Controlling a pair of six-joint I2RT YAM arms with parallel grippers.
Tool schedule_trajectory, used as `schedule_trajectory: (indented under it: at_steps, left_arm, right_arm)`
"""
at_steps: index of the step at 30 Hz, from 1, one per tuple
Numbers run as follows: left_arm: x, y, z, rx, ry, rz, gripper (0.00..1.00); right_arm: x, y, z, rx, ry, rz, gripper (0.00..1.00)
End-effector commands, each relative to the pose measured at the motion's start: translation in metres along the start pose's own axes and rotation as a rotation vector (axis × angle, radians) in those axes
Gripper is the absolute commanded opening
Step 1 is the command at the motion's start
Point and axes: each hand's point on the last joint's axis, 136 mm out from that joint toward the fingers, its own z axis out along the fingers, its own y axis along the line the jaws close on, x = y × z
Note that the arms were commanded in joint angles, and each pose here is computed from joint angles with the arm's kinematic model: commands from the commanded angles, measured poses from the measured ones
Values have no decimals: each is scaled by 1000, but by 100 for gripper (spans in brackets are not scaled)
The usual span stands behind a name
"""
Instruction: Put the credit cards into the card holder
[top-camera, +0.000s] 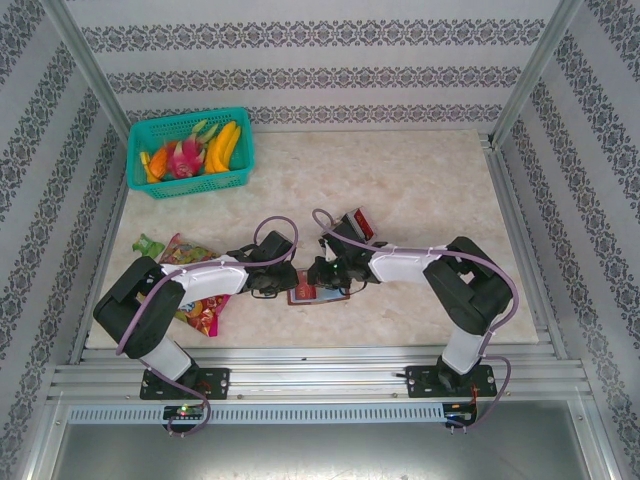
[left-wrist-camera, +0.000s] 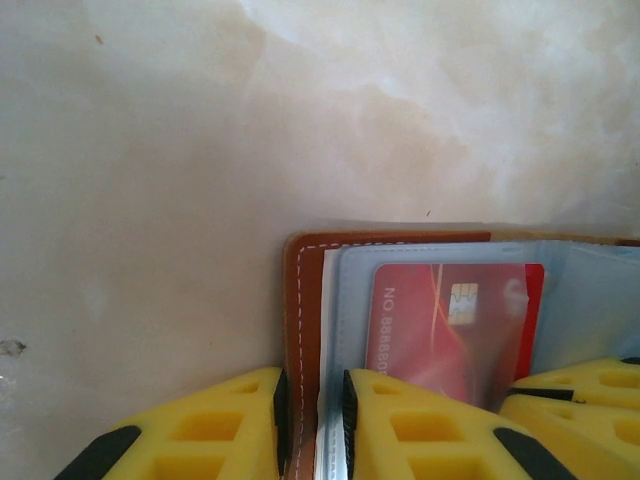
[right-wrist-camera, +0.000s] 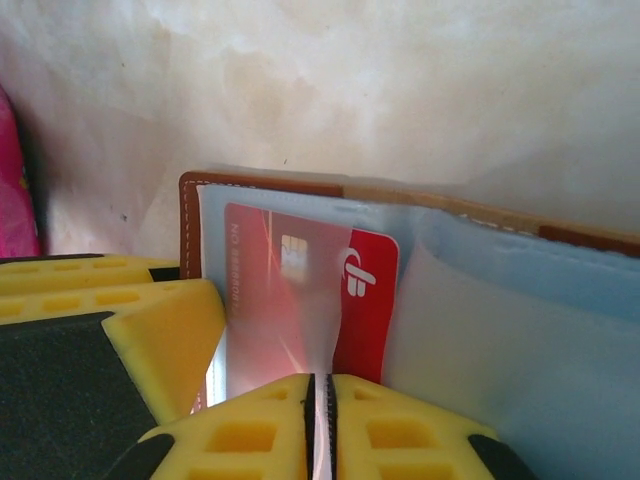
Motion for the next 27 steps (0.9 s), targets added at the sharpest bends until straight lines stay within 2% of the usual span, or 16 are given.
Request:
schedule_trajectory:
  at_steps: [1,5,7,13,17,21,27]
  left_arm:
    - [3,7,2,-30,12,9,24]
    - [4,8,3,-34,19,8,24]
    - [4,8,4,-36,22,9,24]
    - [4,6,4,-29,20,10,24]
    - [3,5,3,-26,18,8,24]
    - [3,5,3,-26,20,11,23]
    - [4,7,2,-27,19,10,23]
  right_arm:
    - [-3,-11,-13,135,-33,-60,18]
    - [-11,-32,-40,321,-112,-84,20]
    - [-12,-35,-47,357,-125,-105,20]
    - [-9,4,-37,191,-115,-148,20]
    - [-10,20,-31,130,-103,-164,20]
    - [-8,22,-20,124,-70,-167,21]
    - [-2,-1,-7,204,-35,-115,23]
